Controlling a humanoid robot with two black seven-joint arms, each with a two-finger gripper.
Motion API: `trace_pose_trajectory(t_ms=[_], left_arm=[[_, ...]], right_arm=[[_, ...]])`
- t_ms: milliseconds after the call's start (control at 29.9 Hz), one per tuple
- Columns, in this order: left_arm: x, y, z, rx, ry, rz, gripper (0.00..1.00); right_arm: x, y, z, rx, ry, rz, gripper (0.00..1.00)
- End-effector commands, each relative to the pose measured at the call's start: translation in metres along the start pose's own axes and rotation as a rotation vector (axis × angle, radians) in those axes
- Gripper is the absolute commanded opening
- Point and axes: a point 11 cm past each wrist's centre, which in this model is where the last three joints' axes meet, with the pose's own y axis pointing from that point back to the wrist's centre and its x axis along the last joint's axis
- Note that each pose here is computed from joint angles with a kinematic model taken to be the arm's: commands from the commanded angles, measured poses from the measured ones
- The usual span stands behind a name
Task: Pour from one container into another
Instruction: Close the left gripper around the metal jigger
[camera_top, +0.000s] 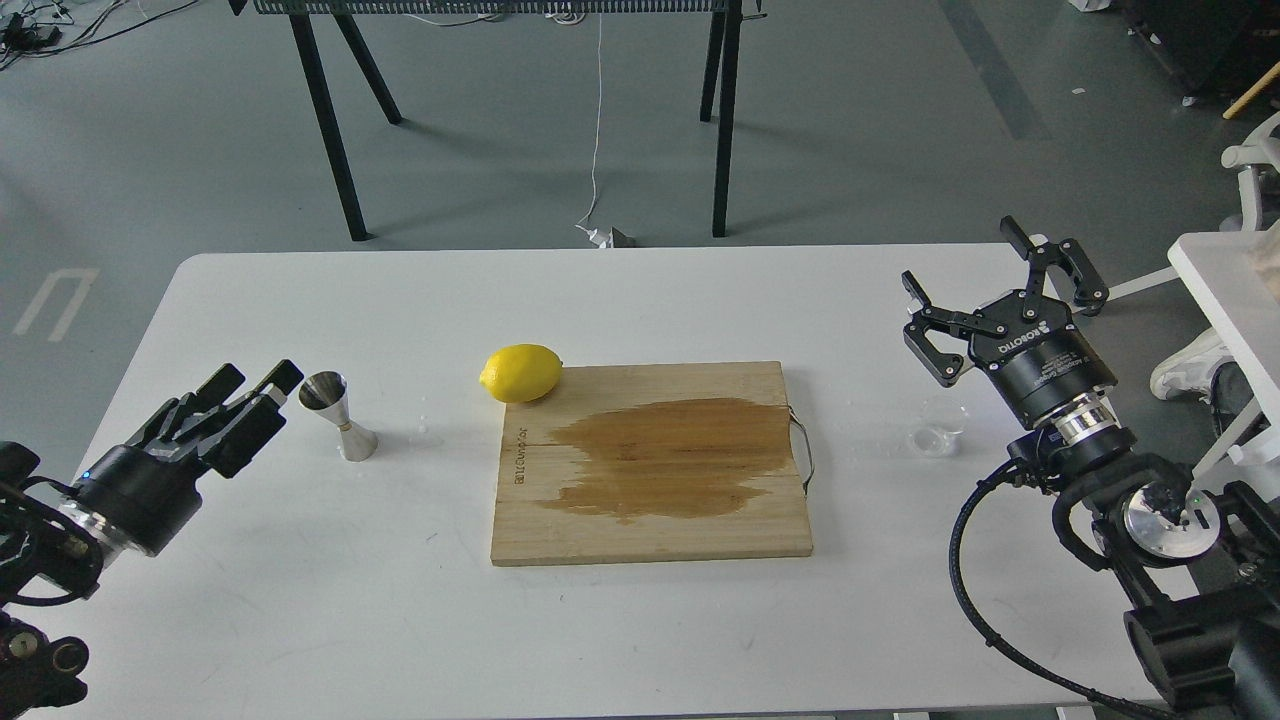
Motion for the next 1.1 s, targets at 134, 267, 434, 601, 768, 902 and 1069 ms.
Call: trace_pose_trajectory(t_ms=[134, 267, 434, 601, 768, 902, 1069], left_arm=[[-0.035, 0.012, -0.027, 0.065, -0.077, -0.08, 0.99], [-0.047, 0.015, -0.04, 0.099, -0.108, -0.109, 0.98], [-0.052, 0.01, -0.044, 0.115, -0.107, -0.103, 0.98], [-0.05, -0.001, -0.047, 0.121, -0.112, -0.084, 0.98], [-0.056, -0.013, -0.045, 0.108, -0.124, -0.101, 0.98], [-0.065, -0.022, -0.045, 0.102, -0.134, -0.124, 0.98], [-0.07, -0.027, -0.043, 0.103, -0.127, -0.123, 0.98]], right_arm=[[-0.001, 0.0, -0.001, 0.001, 0.002, -0.003, 0.99], [-0.001, 0.0, -0.002, 0.003, 0.003, -0.002, 0.99], [0.0, 0.001, -0.004, 0.003, 0.008, 0.0, 0.99], [-0.001, 0.0, -0.004, 0.004, 0.008, -0.001, 0.99], [-0.001, 0.0, -0.004, 0.004, 0.008, -0.001, 0.99], [-0.002, 0.001, -0.007, 0.015, 0.008, -0.003, 0.99], [-0.002, 0.001, -0.008, 0.016, 0.009, -0.003, 0.99]])
